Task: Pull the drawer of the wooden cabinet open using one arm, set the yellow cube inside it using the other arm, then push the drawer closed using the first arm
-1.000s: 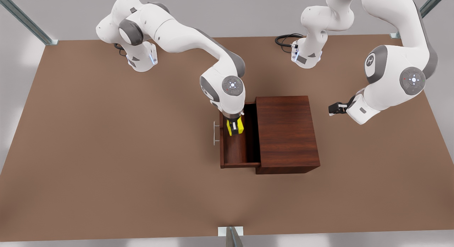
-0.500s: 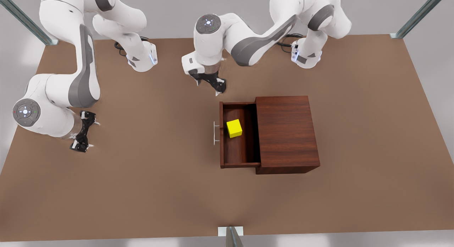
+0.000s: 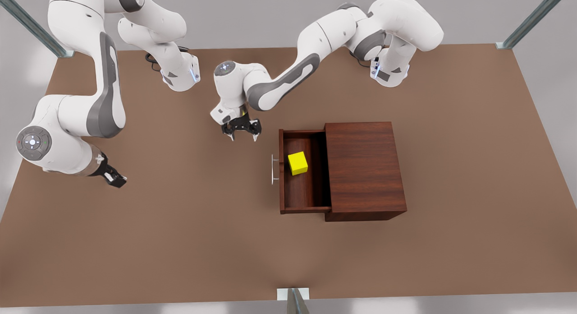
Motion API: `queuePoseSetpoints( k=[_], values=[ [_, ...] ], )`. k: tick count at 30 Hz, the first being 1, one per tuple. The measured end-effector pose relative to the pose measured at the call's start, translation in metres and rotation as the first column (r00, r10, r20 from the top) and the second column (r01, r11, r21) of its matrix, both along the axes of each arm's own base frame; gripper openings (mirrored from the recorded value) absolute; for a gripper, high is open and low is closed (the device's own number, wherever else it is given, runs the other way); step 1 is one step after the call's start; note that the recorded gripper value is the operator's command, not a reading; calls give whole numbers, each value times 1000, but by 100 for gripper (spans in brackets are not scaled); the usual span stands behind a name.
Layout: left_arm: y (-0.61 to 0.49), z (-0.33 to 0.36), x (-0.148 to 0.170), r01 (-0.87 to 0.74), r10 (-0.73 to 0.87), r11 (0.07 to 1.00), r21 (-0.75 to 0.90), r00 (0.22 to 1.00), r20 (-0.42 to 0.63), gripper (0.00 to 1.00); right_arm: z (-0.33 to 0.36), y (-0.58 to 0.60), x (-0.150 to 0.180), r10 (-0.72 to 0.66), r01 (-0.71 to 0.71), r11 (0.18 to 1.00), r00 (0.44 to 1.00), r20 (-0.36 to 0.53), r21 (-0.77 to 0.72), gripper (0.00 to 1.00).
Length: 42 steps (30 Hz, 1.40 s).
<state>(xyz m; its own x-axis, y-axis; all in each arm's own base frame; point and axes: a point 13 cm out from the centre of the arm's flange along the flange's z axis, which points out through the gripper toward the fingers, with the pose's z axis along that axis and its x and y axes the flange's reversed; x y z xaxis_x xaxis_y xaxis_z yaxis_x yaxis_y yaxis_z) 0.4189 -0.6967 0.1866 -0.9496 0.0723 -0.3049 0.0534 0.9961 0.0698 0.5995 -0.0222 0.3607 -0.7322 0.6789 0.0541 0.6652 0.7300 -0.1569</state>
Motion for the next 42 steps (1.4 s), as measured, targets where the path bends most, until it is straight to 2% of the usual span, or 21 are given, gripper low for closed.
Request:
queuePoseSetpoints(
  k=[4,9,20,30,35,42],
  values=[
    [2,-6,29,-99,103,993,-69,994,45,100,1,2,1,136,-136,991,991,-7,19,100],
    [14,-10,62,-203,211,971,-128,976,52,100,1,1,1,263,-263,964,965,-13,39,100],
    [22,1,111,-318,344,912,-261,937,61,100,-7,11,3,446,-443,894,895,-31,66,100],
    [45,-20,111,-361,375,914,-184,926,50,100,-11,14,3,525,-520,850,850,-39,82,100],
    [65,-22,124,-382,392,912,-150,919,43,100,-11,14,3,547,-542,836,836,-40,87,100],
    [86,-30,125,-388,392,918,-83,919,35,100,-13,14,3,569,-564,821,821,-43,93,100]
  ],
)
